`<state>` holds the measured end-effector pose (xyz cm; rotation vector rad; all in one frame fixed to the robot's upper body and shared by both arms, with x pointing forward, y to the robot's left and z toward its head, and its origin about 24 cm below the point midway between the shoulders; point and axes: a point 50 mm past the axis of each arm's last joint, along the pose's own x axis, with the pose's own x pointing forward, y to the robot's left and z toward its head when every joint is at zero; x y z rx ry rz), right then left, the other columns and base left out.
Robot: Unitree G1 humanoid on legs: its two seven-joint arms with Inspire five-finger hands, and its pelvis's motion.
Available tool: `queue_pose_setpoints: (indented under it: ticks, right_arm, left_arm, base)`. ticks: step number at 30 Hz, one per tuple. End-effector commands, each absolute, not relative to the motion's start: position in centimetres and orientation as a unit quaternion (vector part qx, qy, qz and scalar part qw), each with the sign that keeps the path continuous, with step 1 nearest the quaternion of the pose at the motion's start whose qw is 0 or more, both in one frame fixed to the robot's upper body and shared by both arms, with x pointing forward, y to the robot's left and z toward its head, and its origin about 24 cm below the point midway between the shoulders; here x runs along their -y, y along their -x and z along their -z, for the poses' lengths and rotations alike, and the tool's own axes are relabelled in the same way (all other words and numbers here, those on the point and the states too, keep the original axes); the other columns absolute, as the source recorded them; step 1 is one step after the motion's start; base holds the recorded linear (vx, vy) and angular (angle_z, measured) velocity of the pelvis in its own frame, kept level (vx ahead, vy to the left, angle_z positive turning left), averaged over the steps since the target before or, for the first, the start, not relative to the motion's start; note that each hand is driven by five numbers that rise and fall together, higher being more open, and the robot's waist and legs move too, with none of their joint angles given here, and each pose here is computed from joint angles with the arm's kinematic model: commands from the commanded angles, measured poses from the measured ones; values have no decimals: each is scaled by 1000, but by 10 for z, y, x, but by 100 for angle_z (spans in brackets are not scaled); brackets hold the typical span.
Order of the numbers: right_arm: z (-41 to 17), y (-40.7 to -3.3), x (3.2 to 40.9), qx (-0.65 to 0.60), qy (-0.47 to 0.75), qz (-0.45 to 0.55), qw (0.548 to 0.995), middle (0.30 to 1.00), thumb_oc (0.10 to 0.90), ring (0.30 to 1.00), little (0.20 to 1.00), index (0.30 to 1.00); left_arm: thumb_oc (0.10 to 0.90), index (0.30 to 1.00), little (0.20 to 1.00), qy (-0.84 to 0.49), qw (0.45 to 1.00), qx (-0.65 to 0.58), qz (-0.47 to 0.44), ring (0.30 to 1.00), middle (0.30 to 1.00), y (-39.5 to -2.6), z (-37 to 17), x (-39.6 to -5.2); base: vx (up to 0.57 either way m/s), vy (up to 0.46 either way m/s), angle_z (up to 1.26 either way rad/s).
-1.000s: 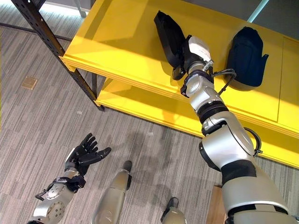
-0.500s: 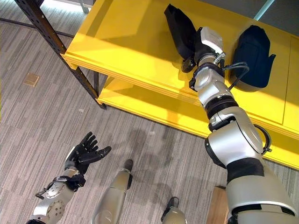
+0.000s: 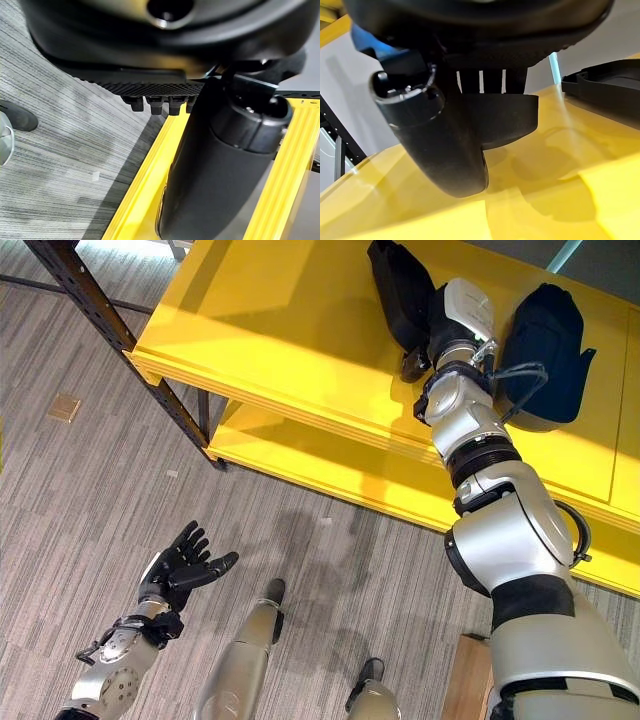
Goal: Move parts from the plastic box to the shelf.
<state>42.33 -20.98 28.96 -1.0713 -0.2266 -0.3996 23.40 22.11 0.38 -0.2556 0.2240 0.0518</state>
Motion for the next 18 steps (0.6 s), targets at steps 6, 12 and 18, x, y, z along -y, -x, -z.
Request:
queue_pose_setpoints:
  ticks: [6, 12, 18]
  right_arm:
    - [-384, -401, 193, 259, 511, 249, 781, 300, 400, 300, 300, 300]
    - [-376, -405, 187, 252, 518, 229, 785, 300, 400, 300, 300, 300]
    - [-364, -411, 179, 234, 492, 191, 816, 1000, 900, 1000, 1000, 1000]
  left_arm:
    - [900, 1000, 1000, 120, 992, -30, 10, 1000, 1000, -242, -36, -220]
    - [900, 1000, 1000, 119, 992, -29, 11, 1000, 1000, -242, -36, -220]
    - [900, 1000, 1000, 120, 992, -28, 10, 1000, 1000, -243, -36, -220]
  base:
    - [0, 0, 0]
    - [0, 0, 0]
    - [0, 0, 0]
